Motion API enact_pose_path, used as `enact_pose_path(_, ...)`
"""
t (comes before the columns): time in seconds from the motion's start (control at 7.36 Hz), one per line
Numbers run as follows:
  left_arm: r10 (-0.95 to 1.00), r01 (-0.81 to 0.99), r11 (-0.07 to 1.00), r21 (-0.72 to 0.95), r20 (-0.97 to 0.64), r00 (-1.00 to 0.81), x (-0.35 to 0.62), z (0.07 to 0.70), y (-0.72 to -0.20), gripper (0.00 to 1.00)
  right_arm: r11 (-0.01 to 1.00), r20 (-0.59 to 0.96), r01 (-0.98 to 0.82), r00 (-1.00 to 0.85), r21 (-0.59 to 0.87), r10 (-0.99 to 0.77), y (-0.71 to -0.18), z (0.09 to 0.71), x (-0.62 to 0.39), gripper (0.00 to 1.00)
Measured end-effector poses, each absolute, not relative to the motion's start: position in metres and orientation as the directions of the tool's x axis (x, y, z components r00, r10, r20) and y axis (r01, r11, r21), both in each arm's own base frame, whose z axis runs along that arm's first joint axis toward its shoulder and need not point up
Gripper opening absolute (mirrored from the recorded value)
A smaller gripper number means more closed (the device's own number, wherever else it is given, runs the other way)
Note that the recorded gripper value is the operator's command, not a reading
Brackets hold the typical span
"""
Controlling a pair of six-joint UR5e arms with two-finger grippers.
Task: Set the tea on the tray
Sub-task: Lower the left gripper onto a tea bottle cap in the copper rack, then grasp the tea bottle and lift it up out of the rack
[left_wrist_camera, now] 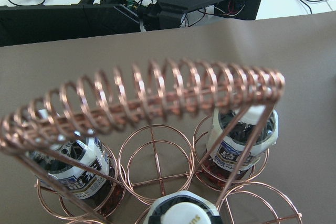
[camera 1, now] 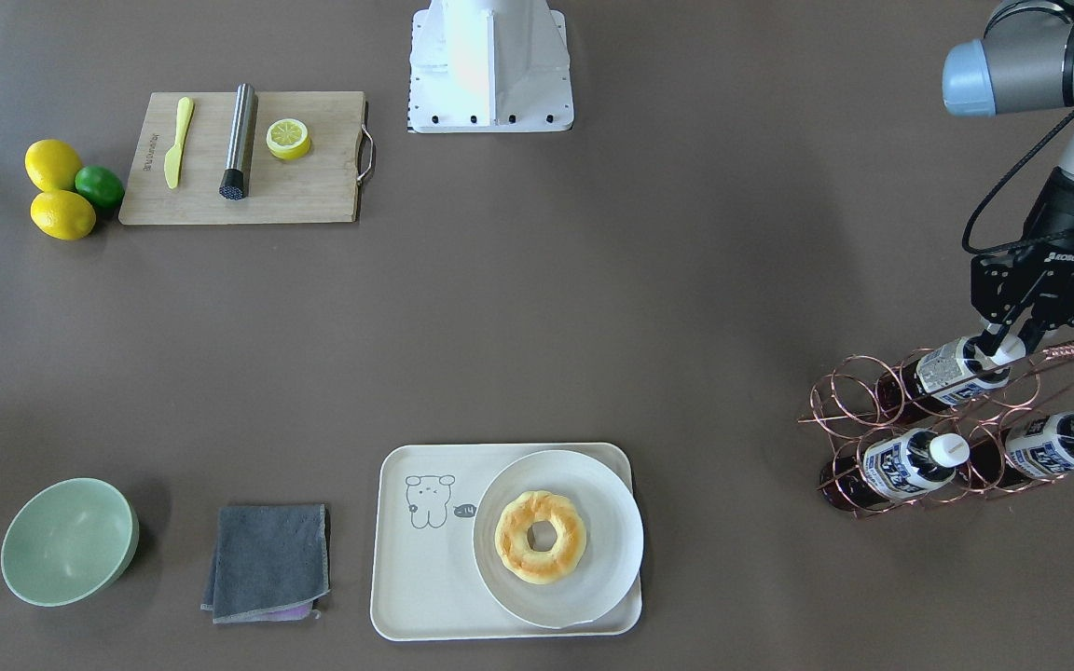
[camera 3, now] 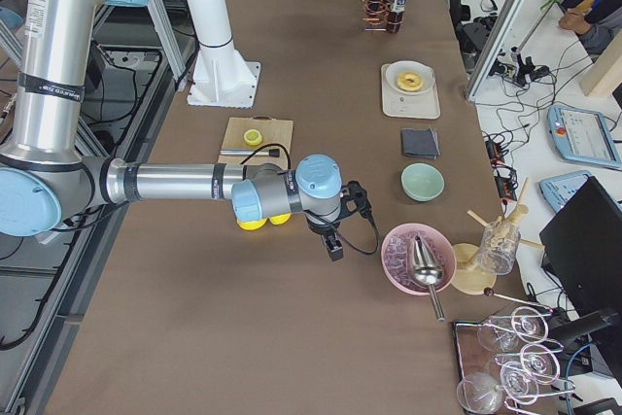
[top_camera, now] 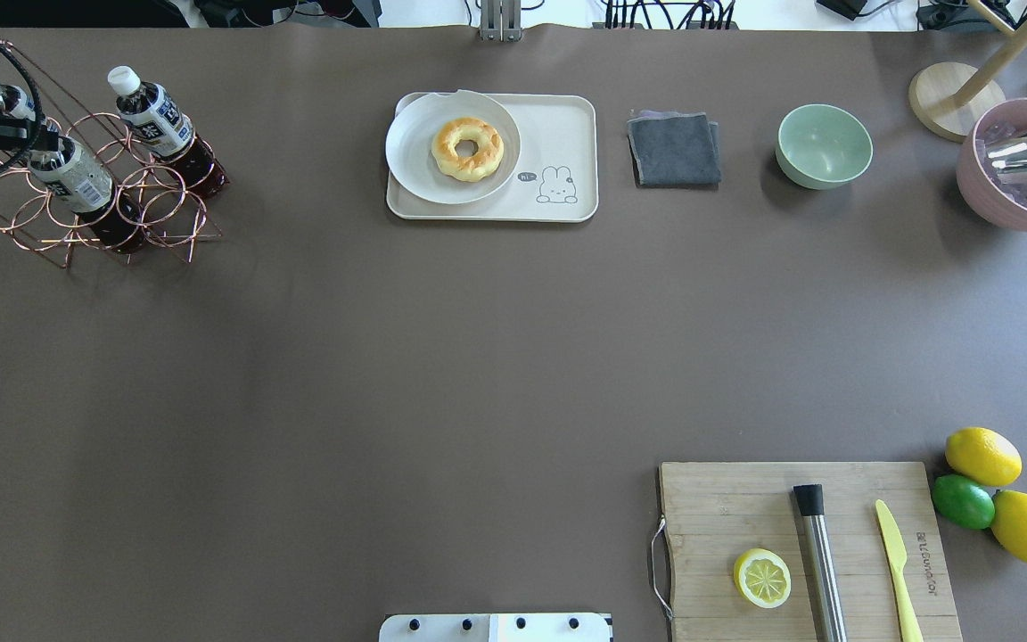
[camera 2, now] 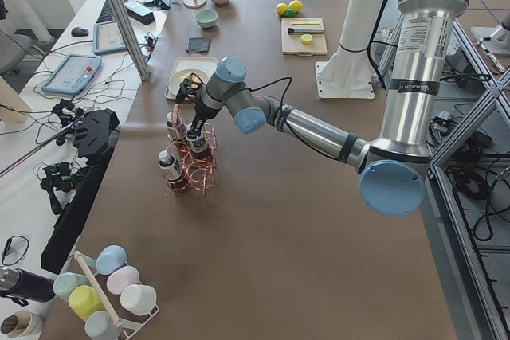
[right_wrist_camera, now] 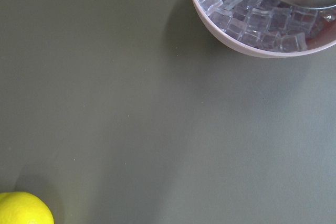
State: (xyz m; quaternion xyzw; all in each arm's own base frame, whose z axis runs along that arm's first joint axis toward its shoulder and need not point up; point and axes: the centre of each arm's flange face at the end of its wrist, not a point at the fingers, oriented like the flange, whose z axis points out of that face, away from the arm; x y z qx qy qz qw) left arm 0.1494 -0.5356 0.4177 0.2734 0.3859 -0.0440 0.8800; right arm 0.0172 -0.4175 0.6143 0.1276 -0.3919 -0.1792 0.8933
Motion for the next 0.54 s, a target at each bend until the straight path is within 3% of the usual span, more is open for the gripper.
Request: enact_pose_path(0.54,0.141,0.290,0.849,0.442,-0.718,0.682,0.110,0.393,-0.520,0.00,0.907,0.659,0.225,0.628,0.355,-0.414,-0.418,0.622,0.016,1.00)
